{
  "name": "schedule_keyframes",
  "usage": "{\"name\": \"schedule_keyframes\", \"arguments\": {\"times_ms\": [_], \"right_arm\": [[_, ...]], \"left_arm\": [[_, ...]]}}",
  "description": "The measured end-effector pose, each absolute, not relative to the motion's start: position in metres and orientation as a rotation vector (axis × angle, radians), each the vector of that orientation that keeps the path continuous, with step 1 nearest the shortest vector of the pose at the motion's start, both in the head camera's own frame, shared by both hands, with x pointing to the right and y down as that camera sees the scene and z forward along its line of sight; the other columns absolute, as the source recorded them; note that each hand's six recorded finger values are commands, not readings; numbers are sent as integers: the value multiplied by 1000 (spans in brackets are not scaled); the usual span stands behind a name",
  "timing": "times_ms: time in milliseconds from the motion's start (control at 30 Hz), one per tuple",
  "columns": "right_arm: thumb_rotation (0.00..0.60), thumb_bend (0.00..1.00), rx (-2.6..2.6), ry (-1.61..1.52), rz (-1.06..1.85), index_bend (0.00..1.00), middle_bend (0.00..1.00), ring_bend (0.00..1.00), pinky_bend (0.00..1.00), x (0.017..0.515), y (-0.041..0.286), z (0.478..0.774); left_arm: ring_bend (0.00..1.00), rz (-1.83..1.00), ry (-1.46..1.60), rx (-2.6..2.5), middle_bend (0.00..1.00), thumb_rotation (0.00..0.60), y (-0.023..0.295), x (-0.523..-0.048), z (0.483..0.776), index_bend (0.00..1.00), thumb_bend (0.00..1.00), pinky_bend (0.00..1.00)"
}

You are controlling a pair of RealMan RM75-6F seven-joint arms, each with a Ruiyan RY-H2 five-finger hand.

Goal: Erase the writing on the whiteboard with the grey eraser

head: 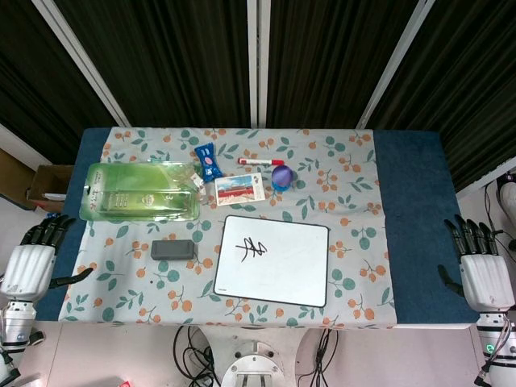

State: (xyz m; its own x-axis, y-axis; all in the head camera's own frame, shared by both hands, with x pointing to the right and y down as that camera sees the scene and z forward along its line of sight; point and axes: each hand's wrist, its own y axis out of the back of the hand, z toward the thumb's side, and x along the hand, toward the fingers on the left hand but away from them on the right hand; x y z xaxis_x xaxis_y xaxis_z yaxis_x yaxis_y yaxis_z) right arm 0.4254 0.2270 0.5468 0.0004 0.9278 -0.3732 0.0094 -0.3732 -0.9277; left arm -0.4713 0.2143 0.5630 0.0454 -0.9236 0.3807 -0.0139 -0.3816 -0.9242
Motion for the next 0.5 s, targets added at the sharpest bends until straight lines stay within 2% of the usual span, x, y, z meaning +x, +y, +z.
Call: {"name": "schedule_keyframes", "arguments": {"times_ms": [400,500], "right_arm": [[600,221,-1494,-1020,1483,0,0,0,0,427,229,547],[600,222,-1494,-1026,1479,0,0,0,0,427,228,546]], "left_arm": [[103,-1451,966,-1557,131,424,217,-467,565,153,0,200],[104,-1442,942,-1587,131,456,218,-461,570,153,0,201]]}}
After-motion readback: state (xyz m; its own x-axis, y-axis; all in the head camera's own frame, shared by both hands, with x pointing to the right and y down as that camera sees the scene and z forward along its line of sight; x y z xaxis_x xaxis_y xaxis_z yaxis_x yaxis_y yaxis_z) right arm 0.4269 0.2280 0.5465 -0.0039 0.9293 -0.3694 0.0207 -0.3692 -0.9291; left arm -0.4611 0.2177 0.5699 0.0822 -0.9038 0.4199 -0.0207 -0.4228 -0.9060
